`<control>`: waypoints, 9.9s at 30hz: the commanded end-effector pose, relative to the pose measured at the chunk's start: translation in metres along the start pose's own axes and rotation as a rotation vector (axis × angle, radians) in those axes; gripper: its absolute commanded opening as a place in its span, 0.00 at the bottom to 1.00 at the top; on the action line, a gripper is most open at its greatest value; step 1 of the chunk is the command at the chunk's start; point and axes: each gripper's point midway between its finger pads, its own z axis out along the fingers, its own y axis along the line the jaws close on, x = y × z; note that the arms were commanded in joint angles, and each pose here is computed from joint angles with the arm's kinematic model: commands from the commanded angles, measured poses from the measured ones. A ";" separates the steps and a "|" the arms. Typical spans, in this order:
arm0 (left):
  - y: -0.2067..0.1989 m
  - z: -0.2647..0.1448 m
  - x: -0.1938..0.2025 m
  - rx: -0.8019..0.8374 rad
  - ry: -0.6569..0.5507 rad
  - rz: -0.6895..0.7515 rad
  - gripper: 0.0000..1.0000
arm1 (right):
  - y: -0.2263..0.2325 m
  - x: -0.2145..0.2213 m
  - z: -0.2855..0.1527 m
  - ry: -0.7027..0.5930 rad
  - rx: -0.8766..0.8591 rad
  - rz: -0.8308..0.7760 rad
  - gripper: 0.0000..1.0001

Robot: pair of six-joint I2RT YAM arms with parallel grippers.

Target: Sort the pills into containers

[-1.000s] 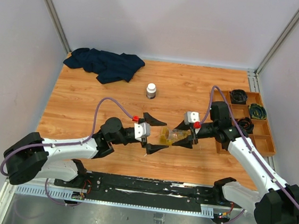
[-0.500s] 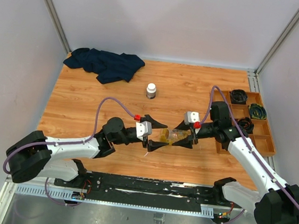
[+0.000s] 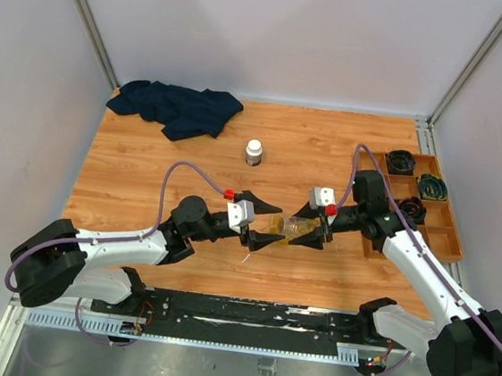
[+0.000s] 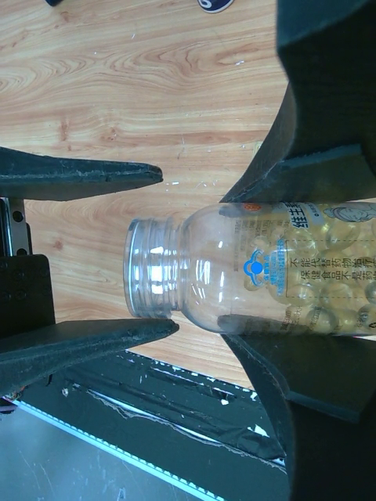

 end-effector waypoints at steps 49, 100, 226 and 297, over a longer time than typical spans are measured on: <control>0.021 0.000 -0.038 -0.346 -0.153 -0.873 0.07 | -0.004 -0.007 -0.001 -0.016 -0.002 -0.031 0.00; 0.005 -0.035 -0.037 -0.206 -0.110 -0.203 0.99 | -0.003 -0.006 -0.001 -0.015 -0.006 -0.030 0.01; -0.011 -0.017 -0.011 0.103 -0.077 0.203 0.99 | -0.003 -0.010 -0.004 -0.021 -0.001 -0.040 0.01; 0.021 0.011 -0.026 -0.474 -0.118 -1.120 0.14 | -0.003 -0.010 -0.004 -0.021 -0.002 -0.040 0.01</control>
